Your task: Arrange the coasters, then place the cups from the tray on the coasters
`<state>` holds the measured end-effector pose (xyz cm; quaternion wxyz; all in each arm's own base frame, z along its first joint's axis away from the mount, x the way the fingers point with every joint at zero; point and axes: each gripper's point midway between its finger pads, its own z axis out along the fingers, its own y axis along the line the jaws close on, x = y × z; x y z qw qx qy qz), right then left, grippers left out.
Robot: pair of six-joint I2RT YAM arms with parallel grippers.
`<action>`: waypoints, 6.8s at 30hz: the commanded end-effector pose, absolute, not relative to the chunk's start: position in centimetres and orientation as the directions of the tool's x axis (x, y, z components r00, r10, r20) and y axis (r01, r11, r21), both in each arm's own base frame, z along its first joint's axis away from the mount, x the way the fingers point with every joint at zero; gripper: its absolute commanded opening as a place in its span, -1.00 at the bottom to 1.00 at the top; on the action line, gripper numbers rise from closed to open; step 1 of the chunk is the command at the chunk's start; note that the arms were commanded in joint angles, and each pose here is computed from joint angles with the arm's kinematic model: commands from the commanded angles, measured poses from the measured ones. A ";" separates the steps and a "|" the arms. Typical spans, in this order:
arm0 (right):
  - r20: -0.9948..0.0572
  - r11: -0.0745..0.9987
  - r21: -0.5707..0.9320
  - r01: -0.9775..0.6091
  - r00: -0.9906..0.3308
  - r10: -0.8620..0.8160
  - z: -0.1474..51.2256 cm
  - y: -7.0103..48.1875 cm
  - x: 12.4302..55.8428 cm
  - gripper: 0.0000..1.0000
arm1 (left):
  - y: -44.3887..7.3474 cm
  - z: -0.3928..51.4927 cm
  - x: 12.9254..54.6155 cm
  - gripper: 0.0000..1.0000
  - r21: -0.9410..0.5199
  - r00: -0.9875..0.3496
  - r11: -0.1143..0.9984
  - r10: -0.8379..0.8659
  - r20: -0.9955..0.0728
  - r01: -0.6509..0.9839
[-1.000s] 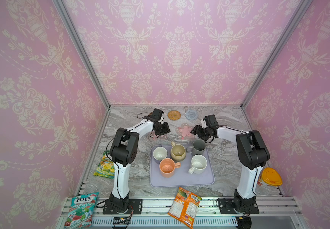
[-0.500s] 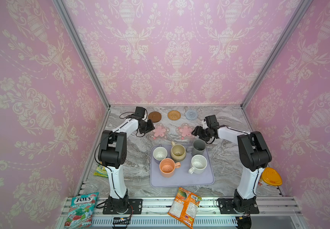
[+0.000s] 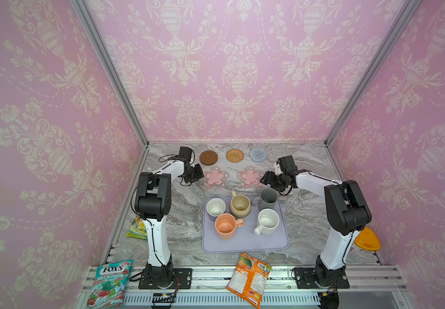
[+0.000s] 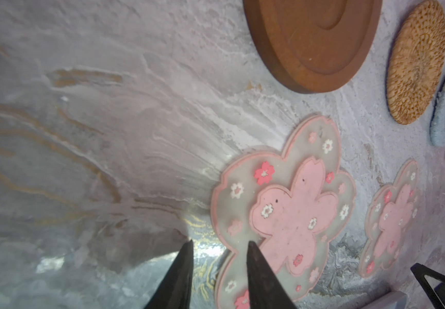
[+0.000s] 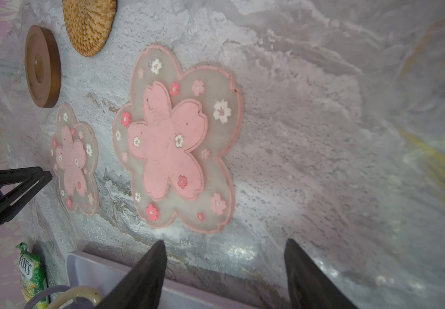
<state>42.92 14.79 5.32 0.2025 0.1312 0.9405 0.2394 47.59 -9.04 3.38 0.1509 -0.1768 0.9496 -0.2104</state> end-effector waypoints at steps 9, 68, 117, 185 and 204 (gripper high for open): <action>-0.357 0.870 0.474 0.138 -0.873 0.333 6.8 13.5 42.1 0.43 | -10.1 1.2 47.9 -0.28 -0.523 -0.896 0.808 -0.411 -0.169 -0.272; -0.367 0.867 0.474 0.158 -0.859 0.357 7.5 12.5 40.6 0.44 | -14.0 1.9 43.3 -0.25 -0.577 -0.904 0.768 -0.413 -0.113 -0.279; -0.413 0.882 0.442 0.164 -0.836 0.362 8.6 10.3 39.9 0.44 | -11.6 5.9 45.3 -0.24 -0.486 -0.886 0.845 -0.385 -0.259 -0.224; -0.587 0.921 0.375 0.109 -0.741 0.326 19.7 5.4 22.6 0.46 | -8.2 17.0 29.2 -0.24 -0.157 -0.864 0.984 -0.154 -0.480 -0.088; -0.400 0.877 0.471 0.099 -0.862 0.312 15.9 8.5 14.8 0.31 | -8.2 15.7 26.4 -0.24 -0.159 -0.866 0.980 -0.184 -0.465 -0.122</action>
